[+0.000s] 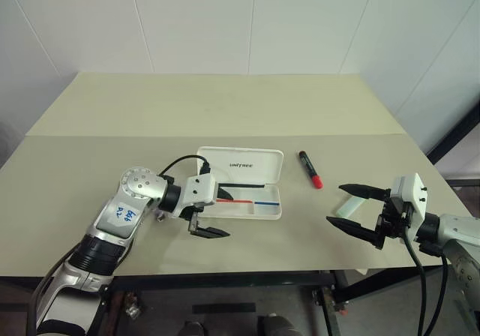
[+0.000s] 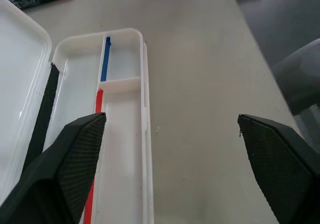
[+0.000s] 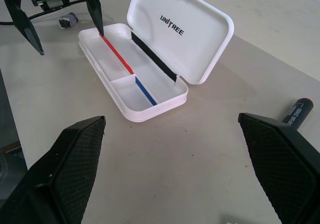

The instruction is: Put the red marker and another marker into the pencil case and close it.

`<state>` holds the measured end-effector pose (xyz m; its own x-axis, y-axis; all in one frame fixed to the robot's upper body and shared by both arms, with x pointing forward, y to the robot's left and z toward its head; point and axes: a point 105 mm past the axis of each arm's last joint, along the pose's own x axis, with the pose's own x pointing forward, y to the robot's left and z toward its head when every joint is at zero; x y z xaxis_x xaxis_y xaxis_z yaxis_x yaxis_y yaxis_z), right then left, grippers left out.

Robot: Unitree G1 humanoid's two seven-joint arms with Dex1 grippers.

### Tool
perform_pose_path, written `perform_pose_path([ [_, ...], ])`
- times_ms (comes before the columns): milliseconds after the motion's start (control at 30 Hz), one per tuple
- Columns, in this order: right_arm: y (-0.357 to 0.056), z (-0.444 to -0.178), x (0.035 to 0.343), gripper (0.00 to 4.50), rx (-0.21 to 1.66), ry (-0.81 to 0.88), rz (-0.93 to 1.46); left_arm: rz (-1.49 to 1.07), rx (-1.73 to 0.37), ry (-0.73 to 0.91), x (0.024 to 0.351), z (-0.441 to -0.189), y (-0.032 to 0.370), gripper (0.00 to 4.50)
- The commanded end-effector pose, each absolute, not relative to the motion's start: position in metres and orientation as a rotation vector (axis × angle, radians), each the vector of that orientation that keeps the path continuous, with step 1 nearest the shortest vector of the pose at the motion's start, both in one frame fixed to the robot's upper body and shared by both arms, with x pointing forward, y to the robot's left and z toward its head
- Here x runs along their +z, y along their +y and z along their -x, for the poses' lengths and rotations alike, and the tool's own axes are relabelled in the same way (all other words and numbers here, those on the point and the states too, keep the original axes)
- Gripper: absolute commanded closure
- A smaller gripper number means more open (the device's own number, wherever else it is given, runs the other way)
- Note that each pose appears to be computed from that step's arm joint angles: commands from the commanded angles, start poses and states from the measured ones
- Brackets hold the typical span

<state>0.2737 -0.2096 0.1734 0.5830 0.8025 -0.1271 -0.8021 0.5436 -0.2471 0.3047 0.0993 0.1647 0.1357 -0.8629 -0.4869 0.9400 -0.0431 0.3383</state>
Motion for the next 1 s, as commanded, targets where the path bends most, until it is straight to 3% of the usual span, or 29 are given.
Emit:
perform_pose_path([
  [33,-0.213,-0.28,0.181,0.0,0.895,-0.03,0.311,-0.606,-1.429,-0.055,0.203,-0.303,0.094,0.03],
  [200,-0.223,-0.31,0.175,0.0,0.74,-0.006,0.312,-0.545,-1.294,-0.079,0.212,-0.323,0.107,0.03],
  [333,-0.225,-0.338,0.169,0.0,0.626,0.011,0.291,-0.447,-1.259,-0.193,0.226,-0.329,0.116,0.03],
  [533,-0.221,-0.384,0.153,0.0,0.46,0.044,0.252,-0.393,-1.248,-0.141,0.214,-0.331,0.14,0.03],
  [1000,-0.195,-0.416,0.13,0.0,0.441,0.073,0.164,-0.357,-1.181,-0.083,0.21,-0.332,0.193,0.03],
])
